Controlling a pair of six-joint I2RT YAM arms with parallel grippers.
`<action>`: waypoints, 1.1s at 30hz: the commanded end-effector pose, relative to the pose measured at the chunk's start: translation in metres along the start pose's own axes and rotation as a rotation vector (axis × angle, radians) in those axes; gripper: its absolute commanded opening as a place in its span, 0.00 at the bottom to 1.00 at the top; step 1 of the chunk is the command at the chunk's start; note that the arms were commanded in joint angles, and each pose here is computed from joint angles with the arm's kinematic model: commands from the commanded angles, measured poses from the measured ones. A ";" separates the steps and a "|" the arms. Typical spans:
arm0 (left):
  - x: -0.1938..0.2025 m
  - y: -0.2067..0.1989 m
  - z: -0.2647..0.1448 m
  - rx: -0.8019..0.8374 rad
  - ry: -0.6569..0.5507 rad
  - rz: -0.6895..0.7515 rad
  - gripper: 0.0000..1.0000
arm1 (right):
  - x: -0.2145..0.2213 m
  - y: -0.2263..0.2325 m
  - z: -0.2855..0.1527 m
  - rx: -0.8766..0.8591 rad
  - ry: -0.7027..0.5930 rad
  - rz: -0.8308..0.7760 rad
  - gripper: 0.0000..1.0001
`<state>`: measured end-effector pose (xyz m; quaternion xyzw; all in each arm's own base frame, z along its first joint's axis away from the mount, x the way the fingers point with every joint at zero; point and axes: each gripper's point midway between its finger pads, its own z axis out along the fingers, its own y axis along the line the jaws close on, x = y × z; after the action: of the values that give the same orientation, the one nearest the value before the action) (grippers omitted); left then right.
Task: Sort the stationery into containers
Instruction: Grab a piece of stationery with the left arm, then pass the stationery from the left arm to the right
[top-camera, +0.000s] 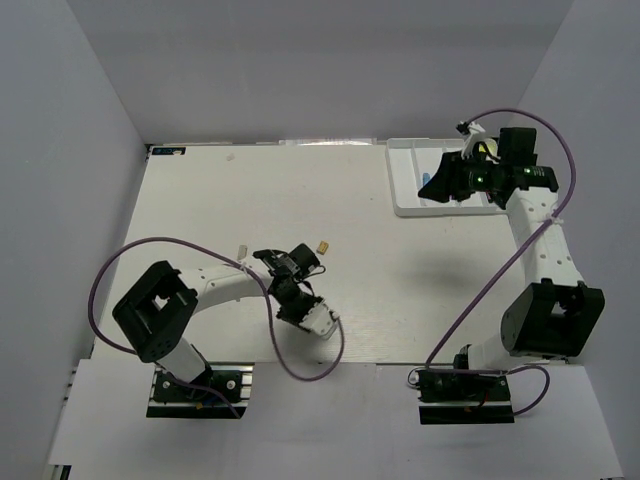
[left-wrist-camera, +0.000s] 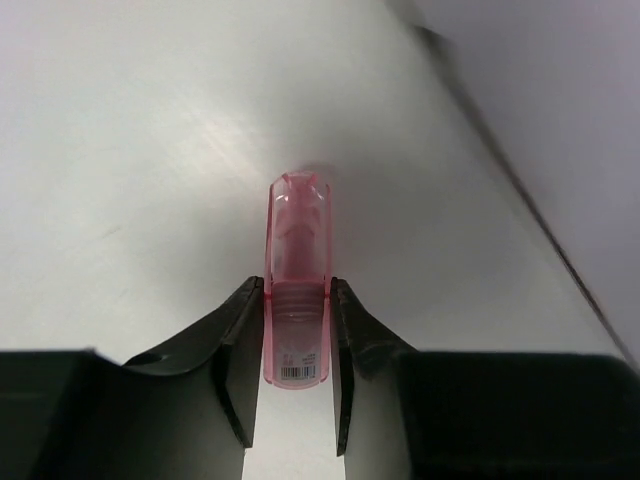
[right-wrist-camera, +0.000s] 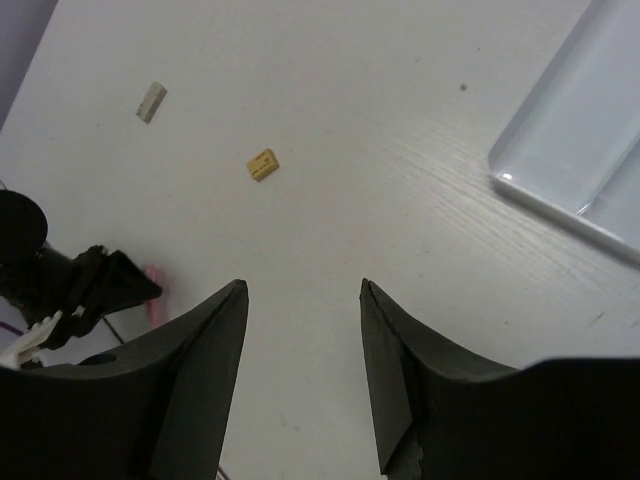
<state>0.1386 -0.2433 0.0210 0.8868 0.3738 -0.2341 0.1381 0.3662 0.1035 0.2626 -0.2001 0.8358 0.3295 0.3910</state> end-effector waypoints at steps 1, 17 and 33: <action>-0.040 0.079 -0.034 -0.317 -0.167 -0.408 0.00 | 0.001 0.018 -0.007 -0.048 -0.044 0.011 0.54; -0.064 0.189 -0.195 -1.127 -0.644 -1.395 0.00 | 0.008 0.079 0.009 -0.186 -0.151 0.379 0.59; -0.088 0.214 -0.195 -1.038 -0.779 -1.410 0.00 | 0.015 0.114 0.060 -0.210 -0.060 0.429 0.59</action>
<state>0.2989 -0.3507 0.2138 0.1573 0.8285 -0.3130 0.4368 0.3105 0.2174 0.2566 -0.0458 0.8133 0.5028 0.2894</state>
